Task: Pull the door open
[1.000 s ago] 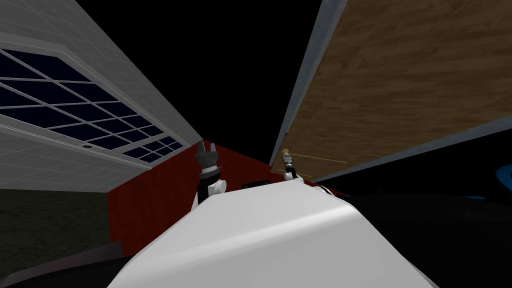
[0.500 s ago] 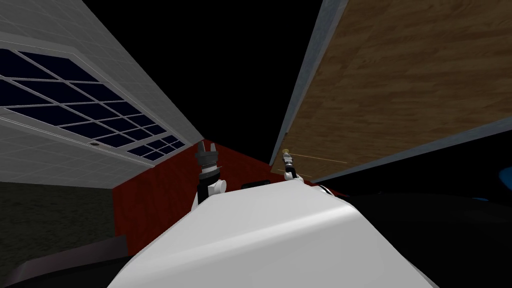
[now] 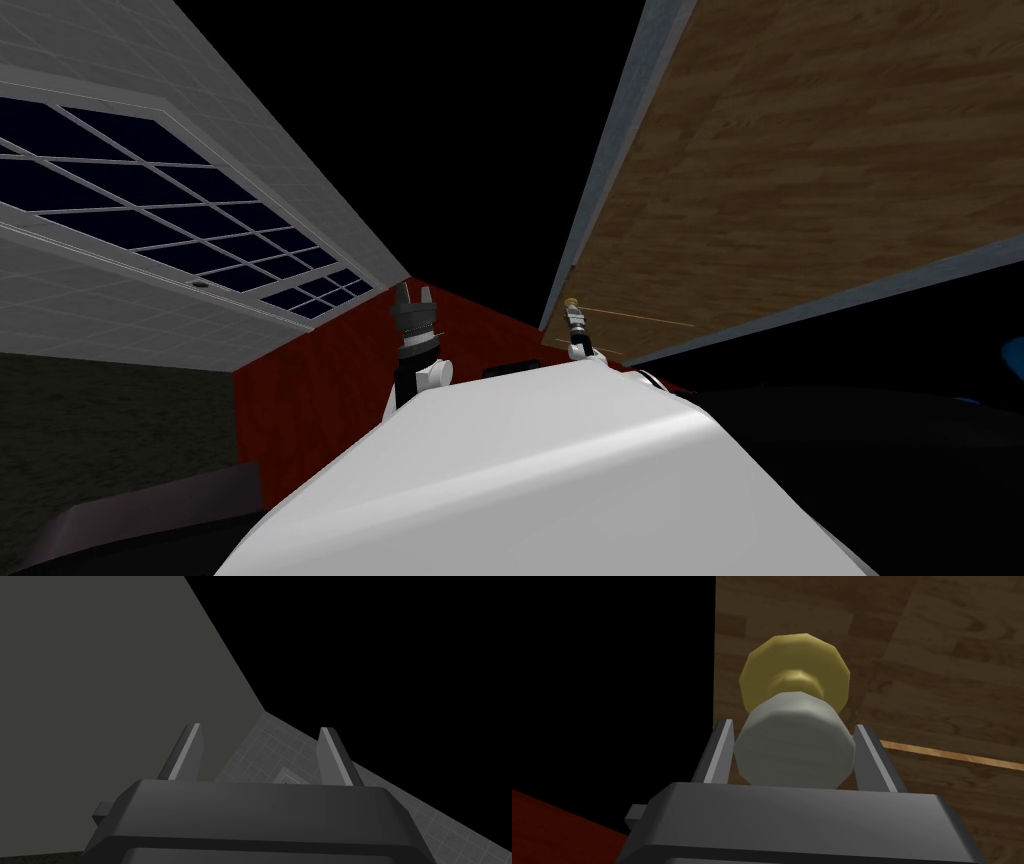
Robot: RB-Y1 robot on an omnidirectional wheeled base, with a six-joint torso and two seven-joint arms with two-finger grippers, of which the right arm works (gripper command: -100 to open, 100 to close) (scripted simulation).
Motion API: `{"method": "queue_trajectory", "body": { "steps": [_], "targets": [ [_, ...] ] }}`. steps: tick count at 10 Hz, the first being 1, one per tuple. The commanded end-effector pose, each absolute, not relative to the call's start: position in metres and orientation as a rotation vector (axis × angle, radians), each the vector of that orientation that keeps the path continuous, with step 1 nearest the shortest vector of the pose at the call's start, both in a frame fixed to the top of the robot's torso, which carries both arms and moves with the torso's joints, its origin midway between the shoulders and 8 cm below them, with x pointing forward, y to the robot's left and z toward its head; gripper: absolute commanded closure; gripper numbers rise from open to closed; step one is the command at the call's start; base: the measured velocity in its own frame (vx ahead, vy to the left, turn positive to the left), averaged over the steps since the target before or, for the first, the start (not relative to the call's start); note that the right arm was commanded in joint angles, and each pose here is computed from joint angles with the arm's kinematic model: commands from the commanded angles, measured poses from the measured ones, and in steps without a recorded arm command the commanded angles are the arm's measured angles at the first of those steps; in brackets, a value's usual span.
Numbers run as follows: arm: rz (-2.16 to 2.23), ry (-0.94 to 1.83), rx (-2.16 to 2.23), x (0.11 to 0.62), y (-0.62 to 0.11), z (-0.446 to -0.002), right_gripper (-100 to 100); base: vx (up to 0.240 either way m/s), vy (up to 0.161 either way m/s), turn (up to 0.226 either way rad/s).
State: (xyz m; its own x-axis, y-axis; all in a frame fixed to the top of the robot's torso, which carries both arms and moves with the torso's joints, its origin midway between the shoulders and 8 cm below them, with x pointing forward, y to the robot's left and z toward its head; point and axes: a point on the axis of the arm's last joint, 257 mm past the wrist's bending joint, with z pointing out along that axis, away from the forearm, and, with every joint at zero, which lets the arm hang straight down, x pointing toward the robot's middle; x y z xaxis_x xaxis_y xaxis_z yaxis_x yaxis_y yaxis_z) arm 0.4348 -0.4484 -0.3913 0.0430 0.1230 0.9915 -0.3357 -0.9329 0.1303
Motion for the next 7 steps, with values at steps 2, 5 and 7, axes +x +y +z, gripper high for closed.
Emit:
{"method": "queue_trajectory", "body": {
  "steps": [2,5,7],
  "targets": [
    [1.993,-0.288,2.016,0.4345,-0.4487,-0.3918,100,-0.025,-0.006,0.026],
    [2.023,-0.347,2.027,0.4349,-0.449,-0.3918,100,-0.018,-0.004,0.017],
    [2.035,-0.314,2.037,0.4362,-0.4448,-0.3908,100,-0.059,-0.004,0.041]
  ]
}}
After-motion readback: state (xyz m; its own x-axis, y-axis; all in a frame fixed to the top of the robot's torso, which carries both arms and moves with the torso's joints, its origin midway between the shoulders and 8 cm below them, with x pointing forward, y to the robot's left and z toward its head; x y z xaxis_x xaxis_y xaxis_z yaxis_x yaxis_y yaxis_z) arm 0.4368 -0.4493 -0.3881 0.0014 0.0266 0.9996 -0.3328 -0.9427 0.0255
